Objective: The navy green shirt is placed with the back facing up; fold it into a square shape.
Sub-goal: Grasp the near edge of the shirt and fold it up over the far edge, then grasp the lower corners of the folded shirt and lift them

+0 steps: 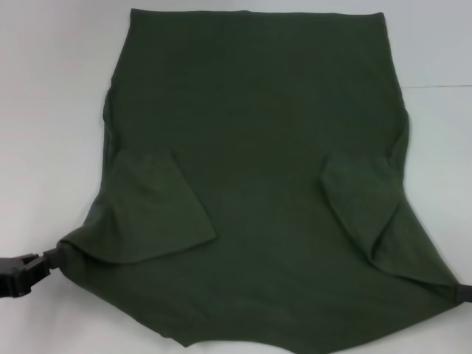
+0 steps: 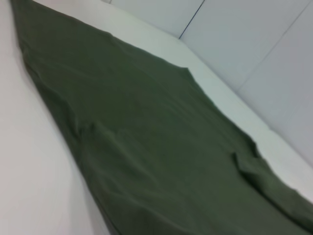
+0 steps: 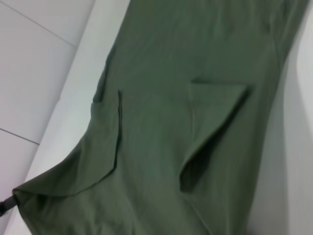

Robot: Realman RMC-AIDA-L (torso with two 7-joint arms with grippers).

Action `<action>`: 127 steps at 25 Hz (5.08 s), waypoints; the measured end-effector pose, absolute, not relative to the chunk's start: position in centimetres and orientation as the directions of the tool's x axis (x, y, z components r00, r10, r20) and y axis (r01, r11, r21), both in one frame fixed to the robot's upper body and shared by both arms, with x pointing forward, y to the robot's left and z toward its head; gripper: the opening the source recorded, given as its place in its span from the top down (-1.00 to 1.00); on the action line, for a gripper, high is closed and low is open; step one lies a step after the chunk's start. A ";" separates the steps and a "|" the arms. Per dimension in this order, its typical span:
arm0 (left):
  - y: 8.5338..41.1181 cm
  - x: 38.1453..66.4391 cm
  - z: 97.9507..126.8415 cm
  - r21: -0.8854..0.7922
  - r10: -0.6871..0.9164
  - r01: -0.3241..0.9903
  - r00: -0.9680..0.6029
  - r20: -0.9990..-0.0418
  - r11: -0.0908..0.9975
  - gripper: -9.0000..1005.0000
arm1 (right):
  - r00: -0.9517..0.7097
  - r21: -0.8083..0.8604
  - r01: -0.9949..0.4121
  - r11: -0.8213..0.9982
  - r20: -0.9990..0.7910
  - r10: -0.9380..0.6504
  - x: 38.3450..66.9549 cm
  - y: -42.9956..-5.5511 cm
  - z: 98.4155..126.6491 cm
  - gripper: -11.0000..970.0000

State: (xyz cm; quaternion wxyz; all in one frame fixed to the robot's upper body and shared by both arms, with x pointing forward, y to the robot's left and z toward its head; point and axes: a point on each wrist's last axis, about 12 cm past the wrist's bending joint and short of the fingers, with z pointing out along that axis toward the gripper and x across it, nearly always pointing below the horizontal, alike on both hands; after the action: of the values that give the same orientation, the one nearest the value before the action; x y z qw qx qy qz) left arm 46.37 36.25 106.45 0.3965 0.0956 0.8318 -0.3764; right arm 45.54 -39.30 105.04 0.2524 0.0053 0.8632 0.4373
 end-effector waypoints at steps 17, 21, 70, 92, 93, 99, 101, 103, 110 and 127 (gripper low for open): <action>35.6 42.2 105.7 -0.695 -0.206 0.428 -0.748 -0.631 0.578 0.98 | -0.837 0.733 -0.194 0.652 -0.470 0.279 40.5 -42.8 105.4 0.90; 35.4 41.3 105.4 -0.719 -0.210 0.420 -0.765 -0.608 0.553 0.98 | -0.836 0.731 -0.176 0.659 -0.465 0.292 39.3 -43.3 105.3 0.90; 27.2 66.5 112.3 -0.288 -0.074 0.446 -0.439 -0.896 0.848 0.98 | -0.459 0.448 -0.147 0.882 -0.821 0.340 63.7 -36.1 109.8 0.90; 23.9 66.5 109.3 -0.112 0.017 0.376 -0.324 -0.946 0.920 0.93 | -0.411 0.355 -0.066 0.932 -0.861 0.299 64.5 -31.7 107.0 0.90; 23.9 66.5 109.2 -0.113 0.016 0.375 -0.326 -0.945 0.920 0.93 | -0.413 0.357 -0.066 0.932 -0.860 0.300 64.5 -31.6 106.9 0.90; 24.0 66.3 109.0 -0.113 0.015 0.370 -0.327 -0.945 0.922 0.87 | -0.425 0.346 -0.081 0.935 -0.860 0.282 64.3 -31.3 106.6 0.76; 24.2 66.2 108.9 -0.117 0.011 0.364 -0.330 -0.944 0.924 0.79 | -0.429 0.333 -0.091 0.938 -0.863 0.265 64.2 -31.4 106.5 0.71; 24.5 66.1 108.8 -0.122 0.003 0.353 -0.334 -0.943 0.928 0.71 | -0.433 0.322 -0.097 0.942 -0.866 0.252 64.1 -31.4 106.5 0.64; 26.5 64.6 109.5 -0.265 -0.143 0.349 -0.337 -0.930 0.899 0.32 | -0.402 0.319 -0.118 0.940 -0.881 0.249 63.9 -32.5 107.2 0.33; 29.0 55.4 108.5 -0.418 -0.232 0.621 -0.360 -0.904 0.663 -0.47 | -0.421 0.509 -0.359 0.783 -0.836 0.351 56.3 -36.8 108.3 -0.50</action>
State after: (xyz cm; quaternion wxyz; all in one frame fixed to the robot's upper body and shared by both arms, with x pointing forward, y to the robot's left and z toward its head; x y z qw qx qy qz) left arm 55.41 29.03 108.55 0.5498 0.1336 0.7276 -0.3879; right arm 56.26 -36.77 108.32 0.5382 -0.0024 0.7756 0.3297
